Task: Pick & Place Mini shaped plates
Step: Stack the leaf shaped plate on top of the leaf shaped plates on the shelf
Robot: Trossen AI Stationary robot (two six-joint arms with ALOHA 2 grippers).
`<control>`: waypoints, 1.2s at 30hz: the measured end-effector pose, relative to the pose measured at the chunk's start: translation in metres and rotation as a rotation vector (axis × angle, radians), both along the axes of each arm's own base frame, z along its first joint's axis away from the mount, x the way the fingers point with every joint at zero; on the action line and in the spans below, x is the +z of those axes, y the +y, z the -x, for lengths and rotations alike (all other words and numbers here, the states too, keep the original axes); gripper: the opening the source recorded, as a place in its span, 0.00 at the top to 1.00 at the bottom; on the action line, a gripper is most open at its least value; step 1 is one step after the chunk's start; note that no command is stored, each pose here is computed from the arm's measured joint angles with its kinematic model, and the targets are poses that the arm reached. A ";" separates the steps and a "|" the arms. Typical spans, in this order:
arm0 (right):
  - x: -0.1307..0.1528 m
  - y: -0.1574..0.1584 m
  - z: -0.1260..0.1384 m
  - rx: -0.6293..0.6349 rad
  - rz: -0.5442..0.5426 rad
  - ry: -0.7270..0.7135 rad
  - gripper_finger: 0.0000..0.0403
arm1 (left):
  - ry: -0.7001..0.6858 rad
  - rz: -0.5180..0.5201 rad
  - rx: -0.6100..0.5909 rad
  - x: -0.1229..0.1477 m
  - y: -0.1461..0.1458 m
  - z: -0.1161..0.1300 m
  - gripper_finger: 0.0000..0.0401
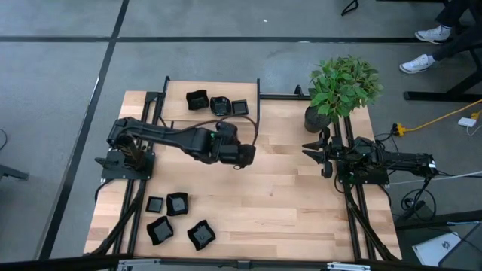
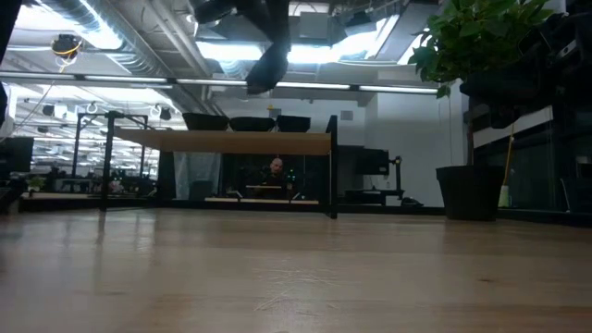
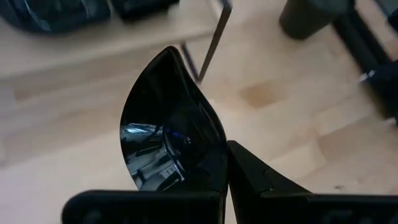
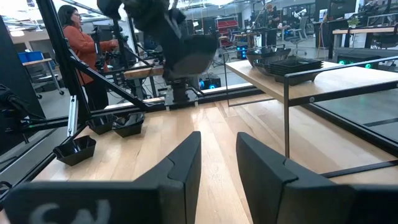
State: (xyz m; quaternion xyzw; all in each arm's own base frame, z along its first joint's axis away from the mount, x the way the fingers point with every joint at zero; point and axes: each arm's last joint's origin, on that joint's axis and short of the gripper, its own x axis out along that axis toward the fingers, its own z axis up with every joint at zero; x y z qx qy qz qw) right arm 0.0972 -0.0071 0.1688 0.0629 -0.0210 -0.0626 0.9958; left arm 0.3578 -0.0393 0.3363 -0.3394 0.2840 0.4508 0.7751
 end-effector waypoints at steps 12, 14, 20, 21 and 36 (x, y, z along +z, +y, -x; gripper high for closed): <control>0.000 0.000 0.000 0.000 0.000 0.000 0.74 | 0.060 -0.353 -0.142 0.045 0.005 0.001 0.99; 0.000 0.000 0.000 0.000 0.000 0.000 0.74 | 0.091 -0.427 -0.155 0.051 0.007 0.002 0.99; 0.000 0.000 0.000 0.000 0.000 0.000 0.74 | 0.212 -0.569 -0.218 0.064 0.020 0.003 0.99; 0.000 0.000 0.000 0.000 0.000 0.000 0.74 | 0.232 -0.585 -0.233 0.066 0.023 0.003 0.99; 0.000 0.000 0.000 0.000 0.000 0.000 0.74 | 0.534 -0.614 -0.566 0.063 0.069 0.004 0.99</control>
